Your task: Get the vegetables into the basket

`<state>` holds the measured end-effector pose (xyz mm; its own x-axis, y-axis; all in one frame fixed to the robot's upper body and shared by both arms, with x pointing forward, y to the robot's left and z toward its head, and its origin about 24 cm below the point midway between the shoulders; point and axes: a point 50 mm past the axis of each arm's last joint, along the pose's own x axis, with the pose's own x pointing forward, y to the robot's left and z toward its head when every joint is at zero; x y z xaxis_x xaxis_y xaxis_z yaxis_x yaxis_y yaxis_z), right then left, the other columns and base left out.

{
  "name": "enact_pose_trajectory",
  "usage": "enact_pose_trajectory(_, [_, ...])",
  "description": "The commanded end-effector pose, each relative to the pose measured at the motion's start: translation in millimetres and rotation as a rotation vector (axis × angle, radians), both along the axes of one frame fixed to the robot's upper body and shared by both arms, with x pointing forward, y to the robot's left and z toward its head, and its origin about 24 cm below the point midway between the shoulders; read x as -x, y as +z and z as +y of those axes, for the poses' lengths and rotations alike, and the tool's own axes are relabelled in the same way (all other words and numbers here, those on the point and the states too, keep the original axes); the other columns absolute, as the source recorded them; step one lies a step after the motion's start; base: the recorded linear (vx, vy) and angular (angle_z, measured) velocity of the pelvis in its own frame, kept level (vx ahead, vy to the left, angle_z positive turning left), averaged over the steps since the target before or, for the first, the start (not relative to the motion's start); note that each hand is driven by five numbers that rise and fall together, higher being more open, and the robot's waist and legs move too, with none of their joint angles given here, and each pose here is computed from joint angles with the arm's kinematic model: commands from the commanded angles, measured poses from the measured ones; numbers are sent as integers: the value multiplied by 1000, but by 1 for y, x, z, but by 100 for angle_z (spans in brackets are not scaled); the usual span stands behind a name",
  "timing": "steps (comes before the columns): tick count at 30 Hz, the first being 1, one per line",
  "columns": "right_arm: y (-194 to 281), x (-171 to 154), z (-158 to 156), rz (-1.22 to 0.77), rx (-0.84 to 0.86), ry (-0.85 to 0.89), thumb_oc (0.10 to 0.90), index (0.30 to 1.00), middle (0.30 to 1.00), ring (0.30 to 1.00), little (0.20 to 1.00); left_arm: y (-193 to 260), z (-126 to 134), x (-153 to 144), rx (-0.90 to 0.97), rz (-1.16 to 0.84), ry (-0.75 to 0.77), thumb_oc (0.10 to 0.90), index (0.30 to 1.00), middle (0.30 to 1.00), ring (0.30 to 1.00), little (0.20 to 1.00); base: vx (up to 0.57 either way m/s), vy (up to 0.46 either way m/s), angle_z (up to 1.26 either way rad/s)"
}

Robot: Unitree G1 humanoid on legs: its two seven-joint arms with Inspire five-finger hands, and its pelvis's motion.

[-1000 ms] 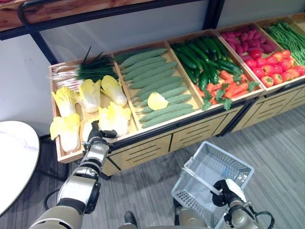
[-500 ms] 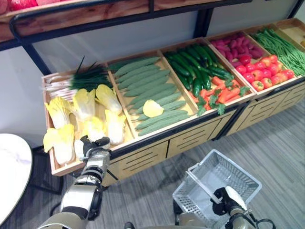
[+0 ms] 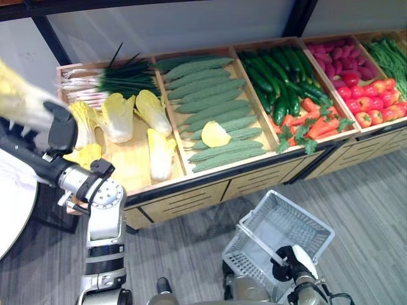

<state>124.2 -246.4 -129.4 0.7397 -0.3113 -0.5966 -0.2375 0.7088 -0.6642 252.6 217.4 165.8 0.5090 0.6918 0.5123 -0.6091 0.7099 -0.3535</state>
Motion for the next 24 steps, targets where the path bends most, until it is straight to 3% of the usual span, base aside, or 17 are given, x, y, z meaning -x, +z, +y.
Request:
enact_pose_trajectory(1, [20, -32, -6, -162, 14, -7, 400, 300, 300, 300, 300, 19, -26, -5, -13, -160, -736, 400, 300, 300, 300, 300, -6, 47, -3])
enact_pose_trajectory(2, [22, -32, -10, -161, 32, 5, 400, 300, 300, 300, 300, 2, -37, -2, 97, -129, -1006, 400, 300, 300, 300, 300, 11, 63, -7])
enact_pose_trajectory(3, [22, -31, -12, -152, 39, 5, 400, 300, 300, 300, 300, -11, -46, 0, 148, -88, -1146, 400, 300, 300, 300, 300, 16, 45, -6])
enact_pose_trajectory(4, [22, -31, -12, -151, 39, 5, 400, 300, 300, 300, 300, -12, -46, 0, 149, -88, -1149, 400, 300, 300, 300, 300, 32, 36, -8])
enact_pose_trajectory(5, [21, -27, -13, -131, 47, 15, 400, 300, 300, 300, 300, -29, -65, 7, 243, -39, -1407, 400, 300, 300, 300, 300, 25, 24, -10])
enact_pose_trajectory(6, [21, -27, -13, -130, 47, 15, 400, 300, 300, 300, 300, -30, -65, 7, 243, -38, -1408, 400, 300, 300, 300, 300, 49, 47, -11])
enact_pose_trajectory(7, [20, -25, -11, -114, 44, 40, 400, 300, 300, 300, 300, -47, -83, 15, 314, 2, -1596, 400, 300, 300, 300, 300, 28, 24, -10])
enact_pose_trajectory(8, [20, -25, -11, -113, 44, 40, 400, 300, 300, 300, 300, -47, -83, 15, 315, 2, -1596, 400, 300, 300, 300, 300, 44, 39, -12])
enact_pose_trajectory(9, [17, -21, -11, -93, 45, 42, 400, 300, 300, 300, 300, -60, -97, 24, 359, 44, -1721, 400, 300, 300, 300, 300, 28, 28, -9])
enact_pose_trajectory(11, [14, -17, -13, -72, 38, 32, 400, 300, 300, 300, 300, -67, -106, 33, 369, 70, -1829, 400, 300, 300, 300, 300, 38, 34, -10])
enact_pose_trajectory(24, [11, -12, -16, -39, 25, -16, 400, 300, 300, 300, 300, -81, -103, 29, 359, 155, -1816, 400, 300, 300, 300, 300, -19, 44, -10])
